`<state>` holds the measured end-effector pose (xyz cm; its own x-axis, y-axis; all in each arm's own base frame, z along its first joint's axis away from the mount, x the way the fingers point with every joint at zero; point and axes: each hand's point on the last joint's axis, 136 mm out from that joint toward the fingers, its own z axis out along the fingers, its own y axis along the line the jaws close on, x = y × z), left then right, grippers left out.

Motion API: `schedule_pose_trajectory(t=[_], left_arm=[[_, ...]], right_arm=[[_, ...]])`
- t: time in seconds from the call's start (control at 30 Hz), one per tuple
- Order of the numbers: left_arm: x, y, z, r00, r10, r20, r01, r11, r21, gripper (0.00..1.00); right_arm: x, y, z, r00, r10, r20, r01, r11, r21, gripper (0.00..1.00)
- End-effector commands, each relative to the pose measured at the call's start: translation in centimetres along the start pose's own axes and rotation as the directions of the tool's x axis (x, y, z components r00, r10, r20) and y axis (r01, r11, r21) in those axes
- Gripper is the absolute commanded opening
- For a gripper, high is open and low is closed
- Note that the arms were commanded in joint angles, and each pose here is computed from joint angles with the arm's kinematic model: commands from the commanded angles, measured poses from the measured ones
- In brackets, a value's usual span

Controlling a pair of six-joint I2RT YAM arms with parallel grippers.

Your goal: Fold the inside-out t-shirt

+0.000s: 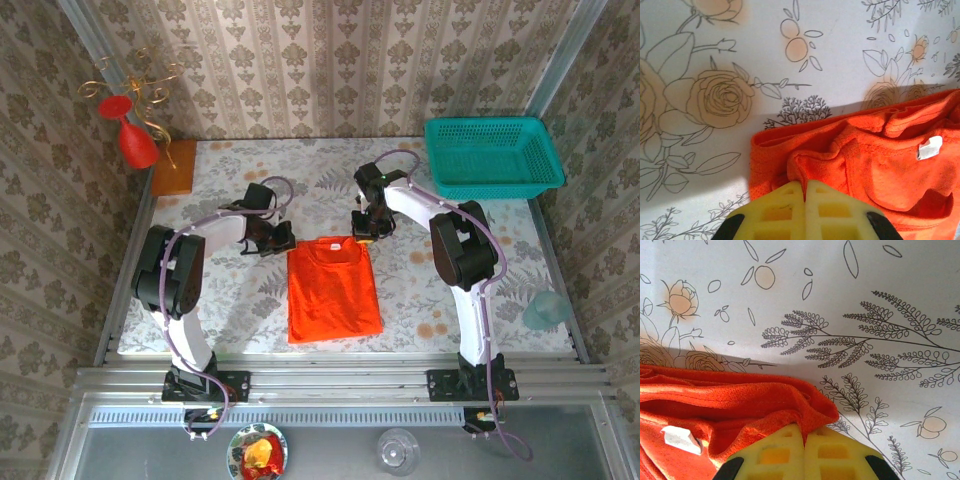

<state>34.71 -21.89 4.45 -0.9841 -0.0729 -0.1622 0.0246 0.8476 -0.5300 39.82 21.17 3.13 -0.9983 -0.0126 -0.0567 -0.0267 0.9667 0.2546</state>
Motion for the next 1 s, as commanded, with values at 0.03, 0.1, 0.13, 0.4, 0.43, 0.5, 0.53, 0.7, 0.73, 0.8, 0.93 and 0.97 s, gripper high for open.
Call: schedule_pose_trajectory(t=[0.03,0.1,0.13,0.4,0.43,0.5,0.53,0.7,0.73,0.8,0.93,0.97], left_arm=[[-1.4,-1.1,-0.2,0.999,0.039,0.022,-0.040,0.999,0.023,0.10],[-1.4,-0.2,0.5,0.999,0.041,0.012,-0.041,0.999,-0.016,0.12],[-1.4,0.2,0.8,0.999,0.045,0.010,-0.044,0.998,-0.034,0.13],[-1.8,0.8,0.8,0.997,0.075,0.013,-0.074,0.993,-0.092,0.30],[-2.0,0.9,0.6,0.997,0.081,0.018,-0.078,0.992,-0.100,0.32],[-2.4,0.9,0.1,0.995,0.095,0.034,-0.090,0.988,-0.126,0.35],[-2.5,1.0,-0.1,0.994,0.104,0.040,-0.098,0.986,-0.138,0.36],[-2.6,1.4,-0.3,0.990,0.137,0.022,-0.130,0.972,-0.197,0.39],[-2.5,1.4,-0.2,0.990,0.139,0.013,-0.133,0.970,-0.202,0.39],[-2.2,1.5,0.3,0.990,0.138,-0.009,-0.137,0.969,-0.205,0.40],[-1.4,2.1,1.4,0.990,0.132,-0.056,-0.141,0.959,-0.244,0.42],[-1.2,2.3,1.7,0.989,0.132,-0.069,-0.146,0.955,-0.258,0.43]], right_arm=[[0.7,0.1,-1.2,1.000,0.011,-0.005,-0.011,1.000,0.016,0.00],[0.8,0.1,-1.1,1.000,0.011,-0.008,-0.011,1.000,0.017,0.00],[0.9,0.0,-1.1,1.000,0.014,-0.009,-0.014,1.000,0.016,0.00],[0.9,0.1,-1.3,1.000,0.012,-0.010,-0.012,1.000,0.016,0.00],[0.9,0.1,-1.3,1.000,0.012,-0.010,-0.012,1.000,0.016,0.00],[1.0,0.2,-1.2,1.000,0.010,-0.011,-0.009,1.000,0.014,0.00],[1.0,0.2,-1.1,1.000,0.010,-0.012,-0.010,1.000,0.015,0.00],[1.0,0.3,-1.1,1.000,0.009,-0.012,-0.009,1.000,0.014,0.00],[1.0,0.2,-1.1,1.000,0.010,-0.012,-0.010,1.000,0.015,0.00],[0.9,0.3,-1.1,1.000,0.010,-0.012,-0.010,1.000,0.014,0.00],[0.9,0.4,-1.1,1.000,0.007,-0.013,-0.007,1.000,0.013,0.00],[0.9,0.4,-1.1,1.000,0.008,-0.014,-0.008,1.000,0.014,0.00]])
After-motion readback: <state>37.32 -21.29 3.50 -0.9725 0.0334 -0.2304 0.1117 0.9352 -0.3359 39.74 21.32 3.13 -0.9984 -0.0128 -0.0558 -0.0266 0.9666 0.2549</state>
